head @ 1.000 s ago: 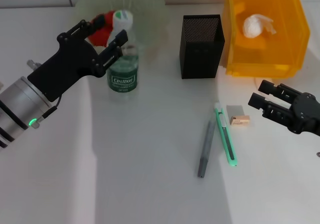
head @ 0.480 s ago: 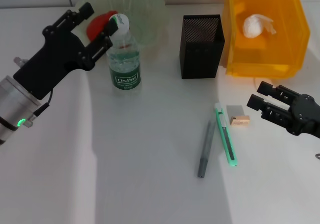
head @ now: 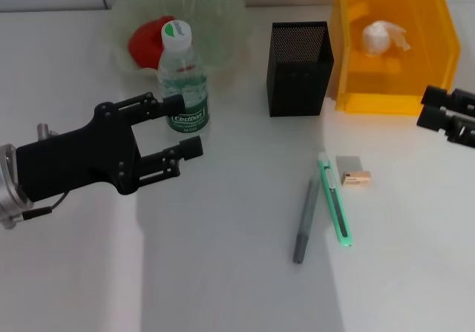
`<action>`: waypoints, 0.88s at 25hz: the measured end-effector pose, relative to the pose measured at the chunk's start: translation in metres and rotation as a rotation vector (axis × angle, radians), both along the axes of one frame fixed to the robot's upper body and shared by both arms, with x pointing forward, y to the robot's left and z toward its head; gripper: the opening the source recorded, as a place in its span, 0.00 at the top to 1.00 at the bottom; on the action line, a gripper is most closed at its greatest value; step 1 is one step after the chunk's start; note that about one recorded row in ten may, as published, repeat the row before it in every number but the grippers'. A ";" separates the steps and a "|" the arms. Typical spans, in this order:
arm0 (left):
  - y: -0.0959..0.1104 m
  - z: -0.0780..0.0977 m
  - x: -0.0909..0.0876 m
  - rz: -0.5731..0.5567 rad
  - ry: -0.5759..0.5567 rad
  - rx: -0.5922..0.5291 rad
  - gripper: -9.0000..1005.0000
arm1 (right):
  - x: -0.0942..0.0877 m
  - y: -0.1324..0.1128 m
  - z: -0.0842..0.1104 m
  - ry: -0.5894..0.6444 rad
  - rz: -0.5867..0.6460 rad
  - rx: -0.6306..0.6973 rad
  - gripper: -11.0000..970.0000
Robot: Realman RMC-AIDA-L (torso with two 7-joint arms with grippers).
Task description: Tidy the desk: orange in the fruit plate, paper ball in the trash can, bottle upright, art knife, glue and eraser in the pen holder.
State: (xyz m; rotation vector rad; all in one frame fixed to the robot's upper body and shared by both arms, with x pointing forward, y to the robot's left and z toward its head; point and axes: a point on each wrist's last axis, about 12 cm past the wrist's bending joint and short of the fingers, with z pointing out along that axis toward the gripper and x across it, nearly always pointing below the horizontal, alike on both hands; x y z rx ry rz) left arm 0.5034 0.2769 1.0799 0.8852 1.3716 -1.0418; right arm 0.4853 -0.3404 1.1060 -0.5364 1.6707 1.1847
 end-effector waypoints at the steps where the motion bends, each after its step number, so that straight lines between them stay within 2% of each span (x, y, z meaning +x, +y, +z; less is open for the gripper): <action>1: 0.000 0.000 0.000 0.000 0.000 0.000 0.34 | 0.006 -0.003 0.014 0.006 0.032 -0.020 0.27; 3: 0.000 0.000 0.000 0.000 0.000 0.000 0.34 | 0.017 -0.006 0.041 0.058 0.093 -0.091 0.27; 4: 0.001 -0.002 -0.001 -0.016 0.040 0.023 0.33 | 0.024 -0.005 0.054 0.107 0.121 -0.148 0.27; 5: 0.001 -0.002 -0.001 -0.016 0.040 0.023 0.30 | 0.030 -0.003 0.065 0.148 0.140 -0.210 0.27; 6: 0.003 -0.008 -0.004 -0.041 0.129 0.065 0.27 | 0.036 0.000 0.076 0.207 0.159 -0.289 0.27; 7: 0.003 -0.008 -0.004 -0.041 0.129 0.065 0.25 | 0.042 0.006 0.086 0.254 0.178 -0.367 0.27; 8: 0.006 -0.007 -0.002 -0.052 0.196 0.087 0.22 | 0.047 0.011 0.095 0.296 0.184 -0.449 0.27; 11: 0.010 -0.006 -0.001 -0.046 0.214 0.107 0.22 | 0.061 0.033 0.113 0.372 0.180 -0.673 0.27; 15: 0.012 -0.005 -0.002 -0.016 0.196 0.096 0.22 | 0.077 0.071 0.119 0.450 0.190 -0.903 0.28; 16: 0.013 -0.005 -0.002 -0.012 0.195 0.094 0.22 | 0.081 0.089 0.116 0.475 0.191 -0.978 0.28; 17: 0.013 -0.005 -0.002 -0.008 0.194 0.093 0.22 | 0.081 0.089 0.116 0.475 0.191 -0.978 0.28; 22: 0.011 -0.007 0.001 0.013 0.195 0.106 0.22 | 0.095 0.122 0.107 0.513 0.143 -1.144 0.27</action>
